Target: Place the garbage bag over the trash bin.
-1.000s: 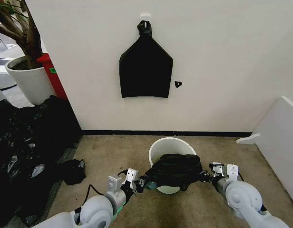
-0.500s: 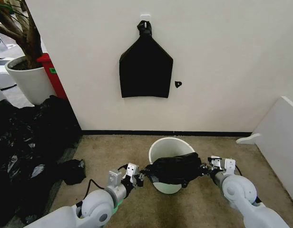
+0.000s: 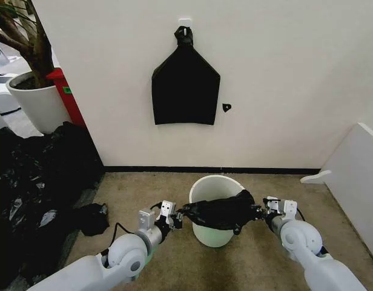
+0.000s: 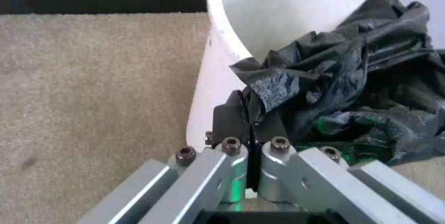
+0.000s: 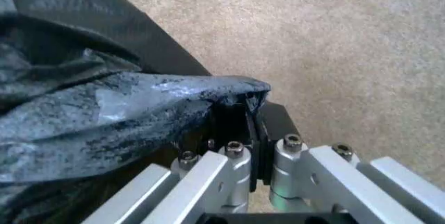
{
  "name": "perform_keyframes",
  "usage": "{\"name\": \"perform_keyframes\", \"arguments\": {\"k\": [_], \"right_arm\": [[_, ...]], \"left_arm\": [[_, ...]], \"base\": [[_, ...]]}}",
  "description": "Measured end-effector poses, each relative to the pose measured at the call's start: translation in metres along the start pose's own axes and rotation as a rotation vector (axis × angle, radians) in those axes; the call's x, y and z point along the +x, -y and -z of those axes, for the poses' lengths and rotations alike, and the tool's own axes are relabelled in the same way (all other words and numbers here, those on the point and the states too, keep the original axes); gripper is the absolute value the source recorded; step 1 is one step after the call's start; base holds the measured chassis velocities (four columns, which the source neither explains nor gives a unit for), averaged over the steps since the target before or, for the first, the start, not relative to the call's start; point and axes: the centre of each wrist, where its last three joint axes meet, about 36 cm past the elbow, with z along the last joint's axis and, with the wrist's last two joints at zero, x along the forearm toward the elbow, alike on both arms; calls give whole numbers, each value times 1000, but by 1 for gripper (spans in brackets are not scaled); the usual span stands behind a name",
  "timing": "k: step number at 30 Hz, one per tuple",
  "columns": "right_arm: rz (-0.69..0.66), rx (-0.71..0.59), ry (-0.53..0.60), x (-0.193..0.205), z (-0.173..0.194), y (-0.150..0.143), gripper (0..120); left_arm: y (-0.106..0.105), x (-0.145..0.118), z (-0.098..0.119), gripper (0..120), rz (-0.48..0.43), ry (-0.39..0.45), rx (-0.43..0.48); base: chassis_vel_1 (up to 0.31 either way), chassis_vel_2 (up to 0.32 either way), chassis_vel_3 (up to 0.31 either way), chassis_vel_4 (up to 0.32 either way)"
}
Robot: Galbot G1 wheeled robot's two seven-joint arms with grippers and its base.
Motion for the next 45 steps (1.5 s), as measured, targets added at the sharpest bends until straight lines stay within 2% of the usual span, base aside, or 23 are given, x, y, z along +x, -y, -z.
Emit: {"name": "perform_keyframes", "arguments": {"k": [9,13,19,26,34,39,41,45], "right_arm": [[25,21,14,11,-7,-1,0],[22,29,19,18,-10,-1,0],[23,49,16,36,-7,2,0],[34,52,-27,36,-18,4,0],[28,53,-8,32,-29,3,0],[26,51,50,33,-34,3,0],[27,49,82,44,-27,-2,0],[39,48,67,55,-25,-6,0]], "left_arm": [[-17,0,-4,0,51,27,4],[-13,4,-10,0,49,35,-18],[6,11,-14,0,-1,33,-52],[9,12,-31,0,-8,-9,-59],[11,9,-48,0,-6,-23,-90],[12,7,-49,0,-9,8,-123],[14,10,-40,0,-24,38,-150],[13,15,-37,0,-30,46,-172]], "base": [[0,0,0,0],[0,0,0,0],[0,0,0,0],[0,0,0,0],[0,0,0,0],[0,0,0,0],[0,0,0,0],[0,0,0,0]]}}
